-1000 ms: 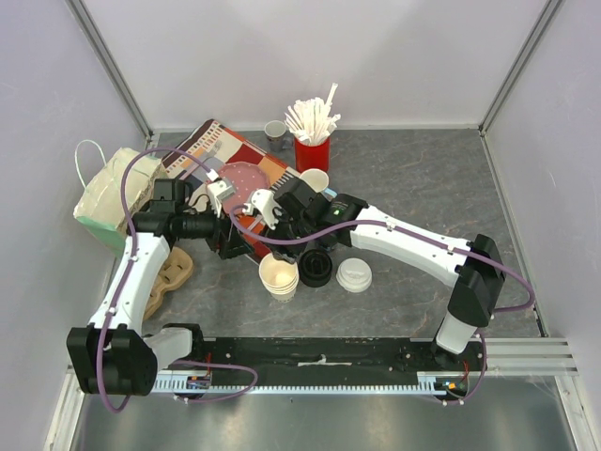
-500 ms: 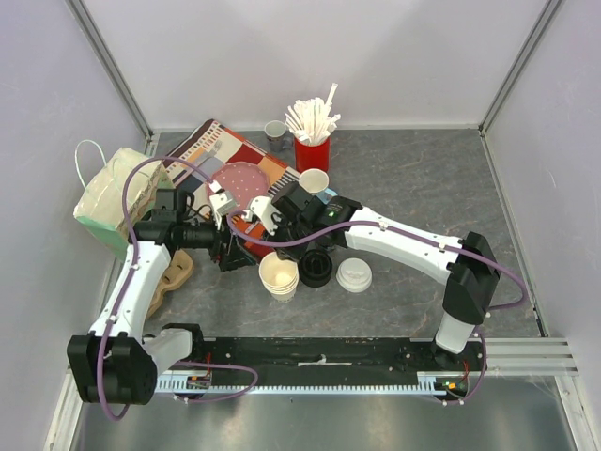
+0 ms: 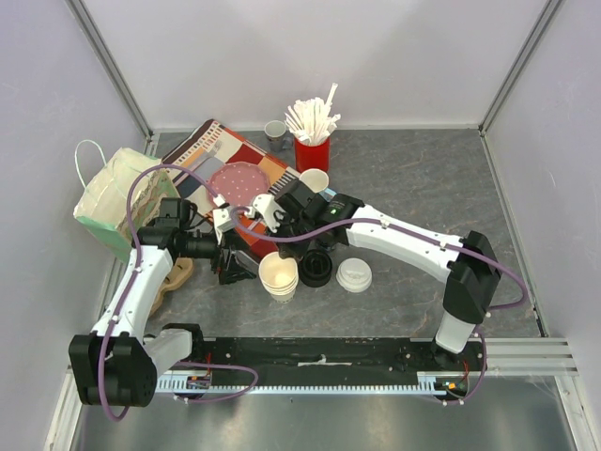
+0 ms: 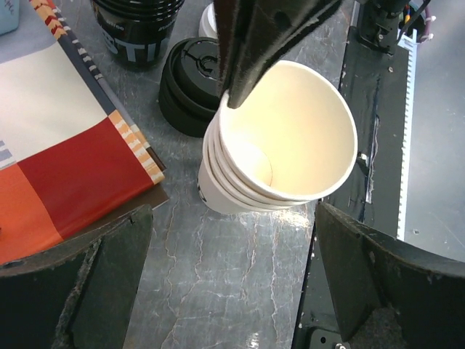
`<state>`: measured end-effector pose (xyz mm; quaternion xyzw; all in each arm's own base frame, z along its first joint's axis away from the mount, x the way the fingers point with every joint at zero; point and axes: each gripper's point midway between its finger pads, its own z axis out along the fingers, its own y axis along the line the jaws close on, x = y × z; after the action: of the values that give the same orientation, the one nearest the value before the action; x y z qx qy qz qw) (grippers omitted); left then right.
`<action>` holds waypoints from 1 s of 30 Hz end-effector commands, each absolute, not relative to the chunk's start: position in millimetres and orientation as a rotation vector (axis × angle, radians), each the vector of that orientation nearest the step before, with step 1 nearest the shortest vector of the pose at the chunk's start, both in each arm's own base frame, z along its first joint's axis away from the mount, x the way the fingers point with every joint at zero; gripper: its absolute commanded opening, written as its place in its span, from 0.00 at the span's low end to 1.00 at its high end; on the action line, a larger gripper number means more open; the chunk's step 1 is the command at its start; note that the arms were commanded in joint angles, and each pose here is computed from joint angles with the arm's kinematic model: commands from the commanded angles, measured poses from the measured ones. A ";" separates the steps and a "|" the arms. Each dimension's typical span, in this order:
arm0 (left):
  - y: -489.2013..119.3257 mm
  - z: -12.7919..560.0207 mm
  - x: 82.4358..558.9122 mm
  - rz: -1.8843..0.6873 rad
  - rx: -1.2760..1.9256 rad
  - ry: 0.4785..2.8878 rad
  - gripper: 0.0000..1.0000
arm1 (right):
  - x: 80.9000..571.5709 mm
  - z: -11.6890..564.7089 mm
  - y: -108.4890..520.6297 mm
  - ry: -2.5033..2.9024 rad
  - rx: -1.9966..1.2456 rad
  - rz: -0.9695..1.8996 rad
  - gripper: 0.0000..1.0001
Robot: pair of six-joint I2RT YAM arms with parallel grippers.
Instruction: Pack the takeout coffee
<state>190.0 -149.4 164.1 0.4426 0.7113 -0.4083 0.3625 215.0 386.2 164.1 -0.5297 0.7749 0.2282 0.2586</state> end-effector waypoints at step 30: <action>-155.4 202.2 184.4 -1.065 1.204 1.704 0.98 | 234.7 341.8 364.8 1.775 -1.123 0.798 0.00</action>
<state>187.2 -150.9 181.6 0.4662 0.6903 -0.4083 0.3735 226.1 381.3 284.1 -0.4741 0.7357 0.3249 0.3583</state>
